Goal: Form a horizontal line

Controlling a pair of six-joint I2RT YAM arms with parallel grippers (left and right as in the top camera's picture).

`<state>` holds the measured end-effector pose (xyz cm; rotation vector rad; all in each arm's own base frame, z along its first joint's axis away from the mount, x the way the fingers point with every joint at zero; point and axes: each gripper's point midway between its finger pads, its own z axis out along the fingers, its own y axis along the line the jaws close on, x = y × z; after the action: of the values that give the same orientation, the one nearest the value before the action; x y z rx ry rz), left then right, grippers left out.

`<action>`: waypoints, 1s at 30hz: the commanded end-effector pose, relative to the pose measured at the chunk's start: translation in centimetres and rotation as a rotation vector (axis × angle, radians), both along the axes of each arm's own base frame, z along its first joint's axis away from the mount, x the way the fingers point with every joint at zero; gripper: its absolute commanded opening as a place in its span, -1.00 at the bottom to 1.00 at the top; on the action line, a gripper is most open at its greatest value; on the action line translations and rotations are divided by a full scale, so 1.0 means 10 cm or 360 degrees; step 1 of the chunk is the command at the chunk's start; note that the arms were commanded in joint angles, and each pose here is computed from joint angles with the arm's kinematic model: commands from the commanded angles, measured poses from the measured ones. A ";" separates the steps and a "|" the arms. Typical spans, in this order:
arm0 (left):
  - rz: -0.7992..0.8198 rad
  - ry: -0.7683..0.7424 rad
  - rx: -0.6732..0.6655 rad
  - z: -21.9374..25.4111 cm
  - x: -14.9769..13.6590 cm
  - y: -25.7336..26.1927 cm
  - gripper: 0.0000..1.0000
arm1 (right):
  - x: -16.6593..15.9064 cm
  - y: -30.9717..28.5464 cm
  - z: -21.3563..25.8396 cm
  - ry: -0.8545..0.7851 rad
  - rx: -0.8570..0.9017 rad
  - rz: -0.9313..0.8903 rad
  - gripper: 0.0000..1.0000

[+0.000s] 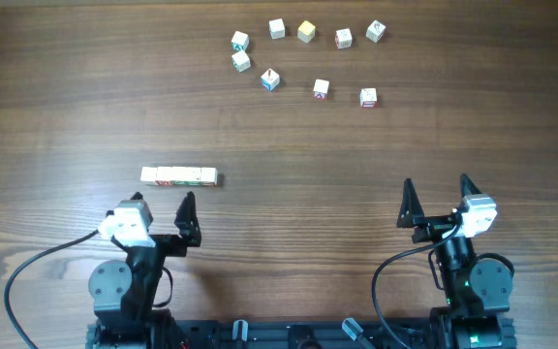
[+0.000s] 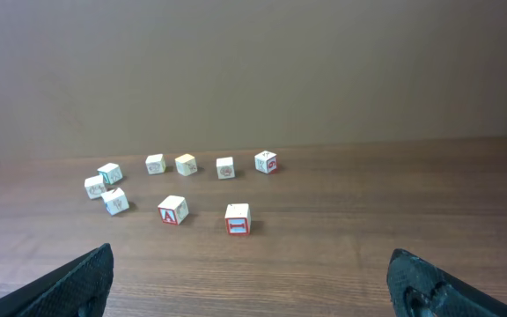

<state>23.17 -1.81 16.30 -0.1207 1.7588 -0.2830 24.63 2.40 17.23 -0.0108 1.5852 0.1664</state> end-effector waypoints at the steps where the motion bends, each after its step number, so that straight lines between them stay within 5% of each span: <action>1: 0.0068 -0.0061 0.0016 -0.05 0.06 0.08 1.00 | -0.01 0.02 0.03 -0.0027 -0.0026 0.0022 0.99; 9: 0.0068 -0.0309 0.0205 0.15 0.14 0.10 1.00 | -0.01 0.02 0.03 -0.0027 -0.0026 0.0022 0.99; 30: 0.0083 -0.0211 0.0231 -0.04 0.14 0.13 1.00 | -0.01 0.02 0.03 -0.0027 -0.0026 0.0022 0.99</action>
<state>24.59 -0.94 16.09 -0.0400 1.6367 -0.1536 24.63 2.40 17.23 -0.0105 1.5852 0.1667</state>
